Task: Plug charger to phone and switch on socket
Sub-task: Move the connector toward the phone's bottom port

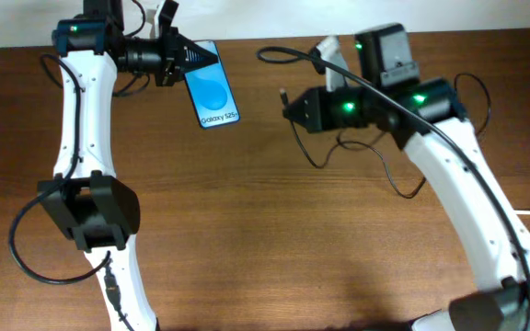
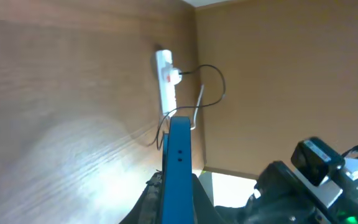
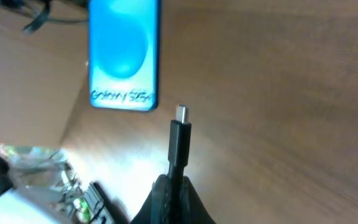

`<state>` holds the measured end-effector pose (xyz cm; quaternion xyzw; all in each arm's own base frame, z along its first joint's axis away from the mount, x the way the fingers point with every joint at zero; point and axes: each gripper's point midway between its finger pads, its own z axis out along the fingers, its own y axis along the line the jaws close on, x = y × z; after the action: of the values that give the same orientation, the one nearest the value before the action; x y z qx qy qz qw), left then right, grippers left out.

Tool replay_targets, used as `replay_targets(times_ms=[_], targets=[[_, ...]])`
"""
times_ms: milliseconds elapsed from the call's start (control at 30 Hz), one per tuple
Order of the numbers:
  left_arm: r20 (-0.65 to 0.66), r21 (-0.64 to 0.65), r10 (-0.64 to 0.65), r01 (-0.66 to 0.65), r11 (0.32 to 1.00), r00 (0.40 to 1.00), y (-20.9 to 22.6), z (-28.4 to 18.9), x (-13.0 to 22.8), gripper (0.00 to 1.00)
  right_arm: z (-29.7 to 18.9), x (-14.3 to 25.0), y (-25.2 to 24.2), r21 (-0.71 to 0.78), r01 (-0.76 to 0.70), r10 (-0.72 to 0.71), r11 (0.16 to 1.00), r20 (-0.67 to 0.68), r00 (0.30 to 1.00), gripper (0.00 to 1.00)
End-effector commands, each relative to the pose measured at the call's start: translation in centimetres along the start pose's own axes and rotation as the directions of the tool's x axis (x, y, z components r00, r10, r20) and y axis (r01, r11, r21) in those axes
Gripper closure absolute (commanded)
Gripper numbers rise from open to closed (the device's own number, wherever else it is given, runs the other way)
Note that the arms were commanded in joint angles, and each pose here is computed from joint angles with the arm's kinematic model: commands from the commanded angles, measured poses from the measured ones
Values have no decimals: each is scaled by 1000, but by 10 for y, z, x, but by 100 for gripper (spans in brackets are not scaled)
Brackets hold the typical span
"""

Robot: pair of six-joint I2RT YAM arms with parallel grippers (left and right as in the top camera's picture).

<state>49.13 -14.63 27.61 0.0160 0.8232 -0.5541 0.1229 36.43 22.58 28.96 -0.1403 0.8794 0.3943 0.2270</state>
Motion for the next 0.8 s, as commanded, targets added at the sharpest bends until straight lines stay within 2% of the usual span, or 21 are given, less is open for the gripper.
replay_targets(times_ms=[0,133,300,533,600,767], targets=[[-30,164,103,-97,982,994,-38,11,5,100,-15,10,26,-93,34,-36,995,-19,999,96],[-29,198,98,-91,976,995,-47,13,0,100,-9,14,41,-172,34,-39,984,-26,999,96],[-29,250,73,-63,966,997,-60,10,-9,100,13,17,36,-256,-56,50,965,-31,998,96],[-33,245,-29,37,969,999,-63,10,-18,100,25,25,30,-308,-105,99,945,-34,995,96],[-44,244,-81,89,966,996,-64,10,-19,100,22,21,38,-348,-105,101,932,-30,994,96],[-28,239,-102,106,965,994,-65,9,-27,100,20,10,59,-417,-131,132,899,-26,991,96]])
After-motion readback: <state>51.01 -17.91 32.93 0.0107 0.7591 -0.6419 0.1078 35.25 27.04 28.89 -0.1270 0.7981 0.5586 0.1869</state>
